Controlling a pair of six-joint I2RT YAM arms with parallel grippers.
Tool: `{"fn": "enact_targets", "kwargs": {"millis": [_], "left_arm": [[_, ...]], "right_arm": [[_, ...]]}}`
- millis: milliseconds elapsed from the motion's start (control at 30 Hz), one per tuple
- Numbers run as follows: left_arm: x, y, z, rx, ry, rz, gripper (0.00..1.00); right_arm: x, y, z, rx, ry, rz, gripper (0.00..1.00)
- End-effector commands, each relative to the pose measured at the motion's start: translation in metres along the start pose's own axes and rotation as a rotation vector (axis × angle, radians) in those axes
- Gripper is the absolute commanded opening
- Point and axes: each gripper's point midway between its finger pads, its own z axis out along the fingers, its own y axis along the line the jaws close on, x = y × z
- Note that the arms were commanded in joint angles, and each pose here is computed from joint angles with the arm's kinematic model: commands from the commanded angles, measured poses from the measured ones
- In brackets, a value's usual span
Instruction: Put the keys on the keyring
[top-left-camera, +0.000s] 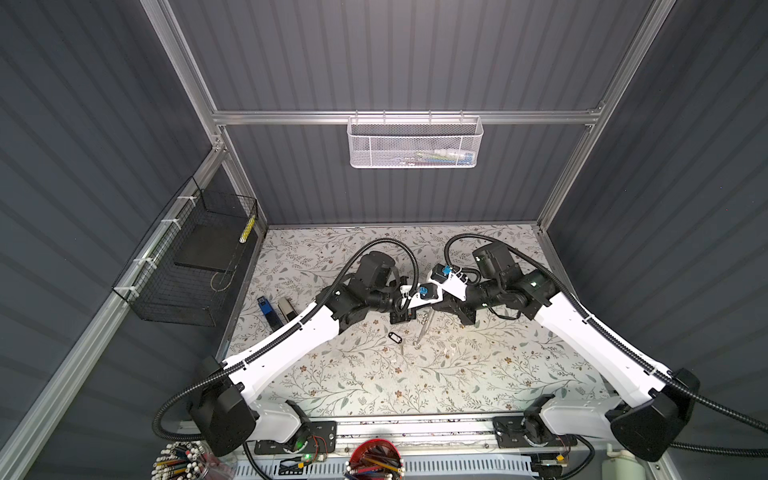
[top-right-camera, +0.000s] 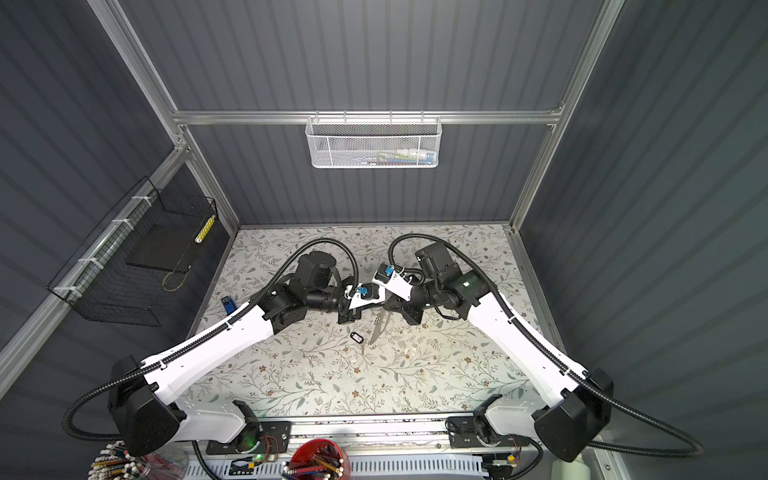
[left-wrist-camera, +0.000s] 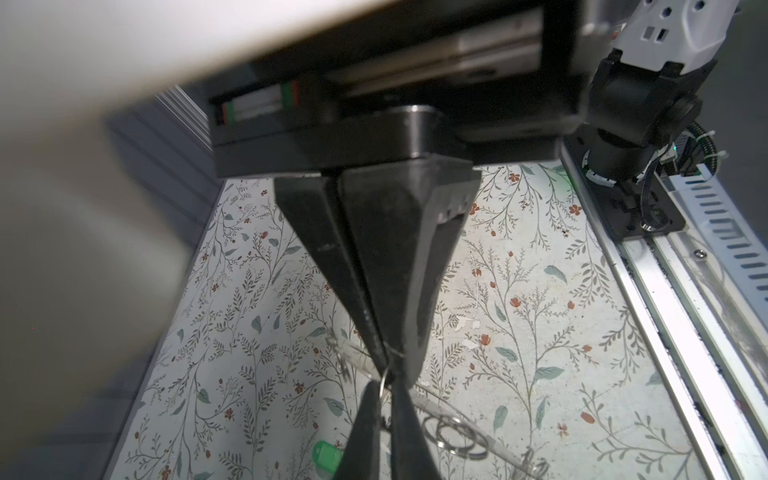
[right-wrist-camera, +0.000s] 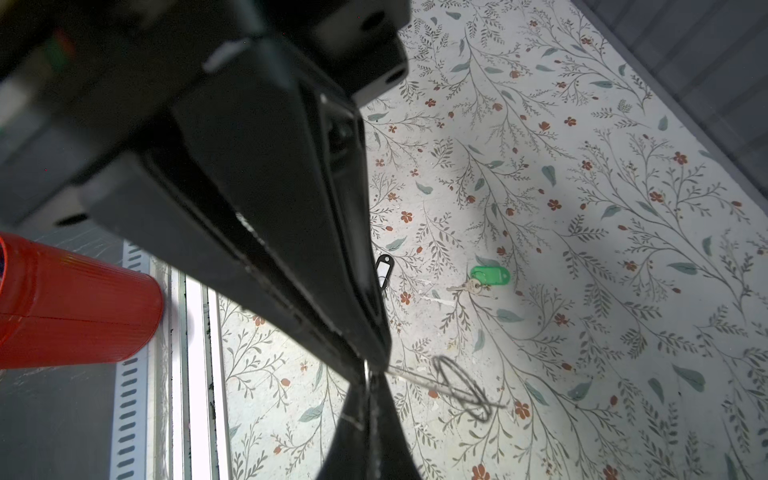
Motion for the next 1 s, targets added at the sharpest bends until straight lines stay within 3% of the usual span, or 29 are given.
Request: {"fn": "enact_targets", "kwargs": {"millis": [0,133,300,467,700,967], "left_arm": [[-0.004,-0.001,0.002,0.023,0.007,0.005,0.04],[0.001,-0.009,0.003,0.061,0.021,0.016,0.0],[-0.005,-0.007,-0.001,0.024,-0.038,0.025,0.0],[-0.016,-0.009,-0.009,-0.015,-0.144,0.085,0.0],[-0.028,-0.008,-0.014,-0.047,-0.255,0.156,0.0],[-0.034,-0.009,-0.016,-0.027,-0.319,0.156,0.0]], "right_arm": [[-0.005,0.003,-0.001,-0.013,-0.009,-0.003,0.0],[-0.006,0.003,-0.003,-0.004,-0.024,-0.029,0.03],[0.001,-0.003,-0.009,0.102,-0.06,-0.12,0.3],[0.005,-0.005,-0.027,0.217,-0.161,-0.167,0.43],[0.018,0.007,-0.023,0.175,-0.212,-0.138,0.42],[0.003,0.009,-0.026,0.179,-0.322,-0.171,0.35]]}}
